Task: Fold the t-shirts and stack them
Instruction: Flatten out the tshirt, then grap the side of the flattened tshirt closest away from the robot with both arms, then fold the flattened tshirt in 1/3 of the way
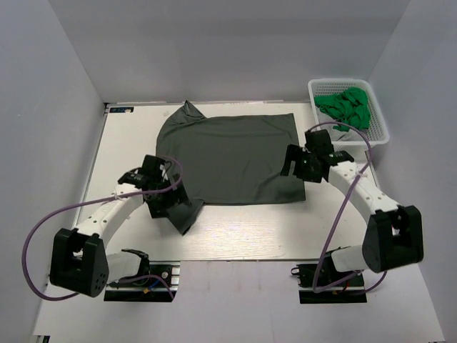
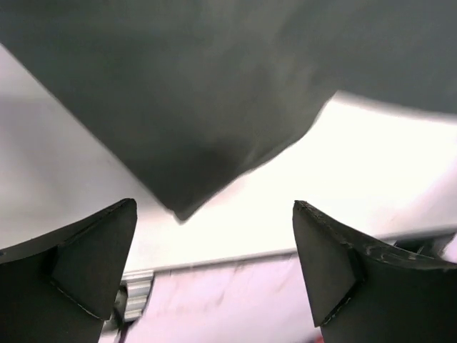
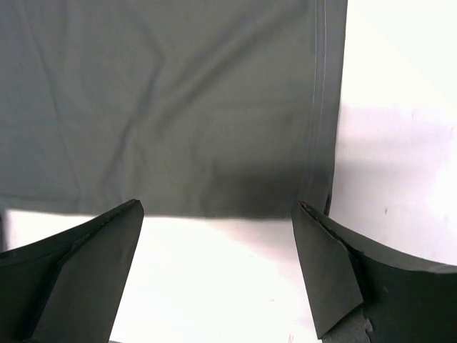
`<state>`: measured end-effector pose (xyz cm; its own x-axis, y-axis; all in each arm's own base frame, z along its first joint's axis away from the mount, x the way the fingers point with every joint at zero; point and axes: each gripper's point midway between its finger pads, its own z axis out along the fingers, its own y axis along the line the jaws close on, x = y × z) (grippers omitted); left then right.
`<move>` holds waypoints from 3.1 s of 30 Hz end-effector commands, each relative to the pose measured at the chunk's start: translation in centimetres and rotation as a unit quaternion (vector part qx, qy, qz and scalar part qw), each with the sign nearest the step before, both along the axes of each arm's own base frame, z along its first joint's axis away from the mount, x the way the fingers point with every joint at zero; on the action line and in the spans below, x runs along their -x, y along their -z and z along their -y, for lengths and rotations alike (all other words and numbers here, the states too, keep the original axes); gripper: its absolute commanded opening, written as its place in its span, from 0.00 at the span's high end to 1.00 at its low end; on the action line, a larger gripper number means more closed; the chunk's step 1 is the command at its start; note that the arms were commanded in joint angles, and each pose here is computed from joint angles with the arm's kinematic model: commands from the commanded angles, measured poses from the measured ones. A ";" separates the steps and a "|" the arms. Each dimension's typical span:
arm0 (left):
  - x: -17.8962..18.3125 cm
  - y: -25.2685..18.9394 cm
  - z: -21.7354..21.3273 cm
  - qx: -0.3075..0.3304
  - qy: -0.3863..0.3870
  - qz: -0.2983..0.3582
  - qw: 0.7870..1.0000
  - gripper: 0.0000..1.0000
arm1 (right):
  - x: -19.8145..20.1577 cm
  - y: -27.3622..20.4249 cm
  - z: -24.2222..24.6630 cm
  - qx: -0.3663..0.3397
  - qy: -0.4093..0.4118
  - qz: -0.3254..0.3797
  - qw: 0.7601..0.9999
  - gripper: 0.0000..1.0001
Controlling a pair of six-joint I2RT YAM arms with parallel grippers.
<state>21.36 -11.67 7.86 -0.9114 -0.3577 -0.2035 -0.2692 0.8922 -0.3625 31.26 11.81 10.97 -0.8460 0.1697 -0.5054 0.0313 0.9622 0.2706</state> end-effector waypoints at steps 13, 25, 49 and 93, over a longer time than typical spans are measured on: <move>6.5 5.3 1.3 -0.028 0.023 -0.102 0.994 0.17 | 2.3 1.6 0.1 -0.028 -0.003 -0.010 1.000 0.10; 4.8 8.1 0.0 -0.116 0.029 -0.123 0.985 0.91 | 3.4 3.5 2.4 0.013 0.034 -0.043 0.998 0.10; 4.3 5.7 0.1 -0.115 0.023 -0.110 0.987 1.00 | 4.0 10.6 4.1 0.039 0.093 -0.097 0.990 0.84; -14.7 -6.2 0.4 -0.153 0.010 0.049 0.987 1.00 | -1.5 1.1 3.1 0.041 0.072 -0.132 0.988 1.00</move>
<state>34.53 -13.55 12.83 -0.9095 -0.2478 -0.3338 -0.2185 0.9680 -0.1233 32.06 9.81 9.06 -0.9227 0.2612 -0.2836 0.2102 0.9574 0.1981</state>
